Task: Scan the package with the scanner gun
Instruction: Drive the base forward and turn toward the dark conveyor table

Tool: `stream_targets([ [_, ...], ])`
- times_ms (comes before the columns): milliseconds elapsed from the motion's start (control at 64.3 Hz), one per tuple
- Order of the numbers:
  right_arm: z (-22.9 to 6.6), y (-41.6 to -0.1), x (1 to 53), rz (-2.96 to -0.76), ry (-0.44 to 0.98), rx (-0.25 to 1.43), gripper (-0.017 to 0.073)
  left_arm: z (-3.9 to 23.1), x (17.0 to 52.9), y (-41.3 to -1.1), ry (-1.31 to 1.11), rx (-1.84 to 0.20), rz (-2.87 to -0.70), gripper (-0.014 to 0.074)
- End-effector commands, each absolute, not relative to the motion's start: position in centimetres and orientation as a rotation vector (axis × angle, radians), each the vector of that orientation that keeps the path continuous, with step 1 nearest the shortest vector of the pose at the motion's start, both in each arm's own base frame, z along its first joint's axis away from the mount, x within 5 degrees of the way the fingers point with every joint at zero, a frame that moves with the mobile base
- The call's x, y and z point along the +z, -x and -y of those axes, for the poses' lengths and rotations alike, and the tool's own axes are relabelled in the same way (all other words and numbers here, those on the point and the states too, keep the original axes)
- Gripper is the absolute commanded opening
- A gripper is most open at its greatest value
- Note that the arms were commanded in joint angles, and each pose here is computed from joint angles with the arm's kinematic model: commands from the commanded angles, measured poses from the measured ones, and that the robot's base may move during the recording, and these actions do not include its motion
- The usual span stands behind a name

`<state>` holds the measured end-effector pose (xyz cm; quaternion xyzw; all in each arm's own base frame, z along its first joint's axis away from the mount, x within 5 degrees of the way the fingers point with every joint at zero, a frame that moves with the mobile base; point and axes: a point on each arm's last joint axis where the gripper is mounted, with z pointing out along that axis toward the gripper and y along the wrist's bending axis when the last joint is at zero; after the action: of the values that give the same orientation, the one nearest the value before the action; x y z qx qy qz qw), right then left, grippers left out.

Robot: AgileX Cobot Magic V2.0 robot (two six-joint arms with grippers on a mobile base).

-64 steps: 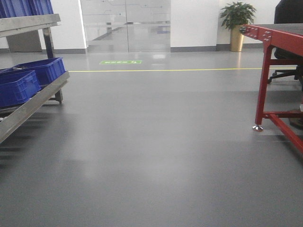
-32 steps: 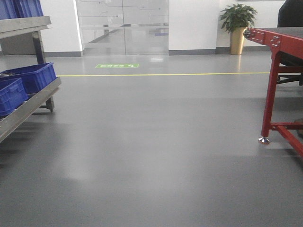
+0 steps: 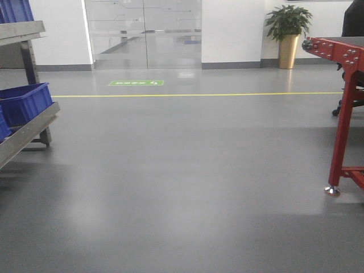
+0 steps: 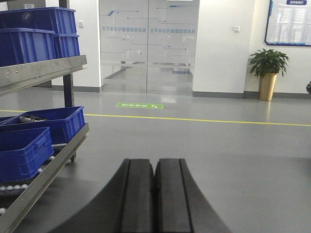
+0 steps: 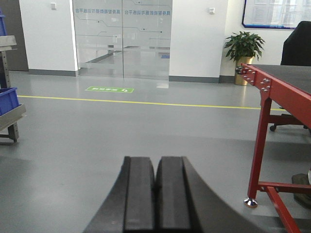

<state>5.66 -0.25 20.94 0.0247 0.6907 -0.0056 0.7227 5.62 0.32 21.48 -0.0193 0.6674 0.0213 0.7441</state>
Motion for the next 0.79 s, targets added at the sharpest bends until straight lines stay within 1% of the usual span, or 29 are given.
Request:
stream_targets([
  [0,0.26,-5.62,21.12,-1.505,-0.057,-0.013,-0.0154,-0.29,21.7,-5.57,0.042,0.038,-1.441,-0.0111],
  [777,0.26,-5.62,21.12,-1.505,-0.057,-0.013,-0.0154,-0.29,21.7,-5.57,0.042,0.038,-1.441,-0.0111],
])
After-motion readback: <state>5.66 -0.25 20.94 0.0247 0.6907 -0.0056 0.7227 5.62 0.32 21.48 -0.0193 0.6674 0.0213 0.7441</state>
